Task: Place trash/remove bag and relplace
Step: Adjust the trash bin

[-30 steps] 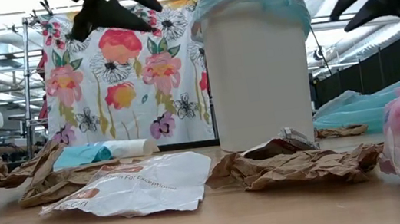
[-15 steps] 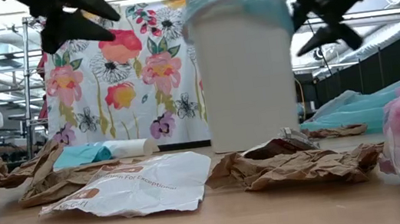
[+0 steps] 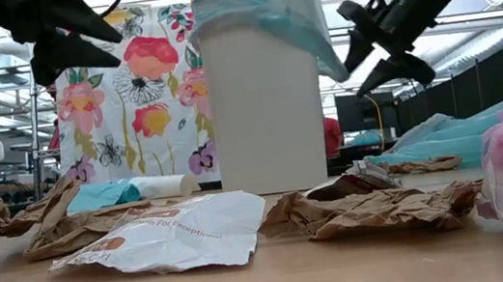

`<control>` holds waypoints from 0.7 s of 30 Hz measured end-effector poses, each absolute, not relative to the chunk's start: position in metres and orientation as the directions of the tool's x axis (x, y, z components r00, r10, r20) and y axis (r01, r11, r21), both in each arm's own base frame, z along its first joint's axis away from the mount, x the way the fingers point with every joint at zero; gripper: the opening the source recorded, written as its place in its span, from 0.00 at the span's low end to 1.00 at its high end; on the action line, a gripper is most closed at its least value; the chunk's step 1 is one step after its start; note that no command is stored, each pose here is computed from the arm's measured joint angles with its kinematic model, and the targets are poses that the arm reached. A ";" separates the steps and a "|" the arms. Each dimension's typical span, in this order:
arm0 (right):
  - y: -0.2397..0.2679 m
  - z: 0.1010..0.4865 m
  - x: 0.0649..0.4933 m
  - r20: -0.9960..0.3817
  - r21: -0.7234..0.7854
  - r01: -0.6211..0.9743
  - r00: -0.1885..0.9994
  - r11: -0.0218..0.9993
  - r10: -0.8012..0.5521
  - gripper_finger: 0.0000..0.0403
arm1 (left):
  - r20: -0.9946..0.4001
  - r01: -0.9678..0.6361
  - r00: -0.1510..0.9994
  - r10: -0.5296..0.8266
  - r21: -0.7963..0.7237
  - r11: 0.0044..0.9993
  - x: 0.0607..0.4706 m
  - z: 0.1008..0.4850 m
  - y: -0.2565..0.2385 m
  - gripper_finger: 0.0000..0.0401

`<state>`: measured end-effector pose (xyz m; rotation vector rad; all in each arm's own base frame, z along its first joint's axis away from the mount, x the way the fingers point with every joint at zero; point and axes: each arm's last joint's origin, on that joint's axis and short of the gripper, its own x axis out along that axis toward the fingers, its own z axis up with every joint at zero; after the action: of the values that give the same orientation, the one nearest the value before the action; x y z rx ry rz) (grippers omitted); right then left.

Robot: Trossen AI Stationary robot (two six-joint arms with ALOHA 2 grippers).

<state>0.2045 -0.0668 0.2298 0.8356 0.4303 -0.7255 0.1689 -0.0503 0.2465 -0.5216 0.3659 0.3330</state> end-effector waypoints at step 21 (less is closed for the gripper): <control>-0.086 0.280 0.199 -0.596 0.350 0.596 0.737 0.723 -0.319 0.51 | -0.428 -0.351 0.892 0.143 -0.459 0.816 0.168 0.247 -0.052 0.44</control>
<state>0.1986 -0.0855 0.2799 0.5596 0.5327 -0.5317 0.1684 -0.0521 0.2472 -0.5578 0.3901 0.2704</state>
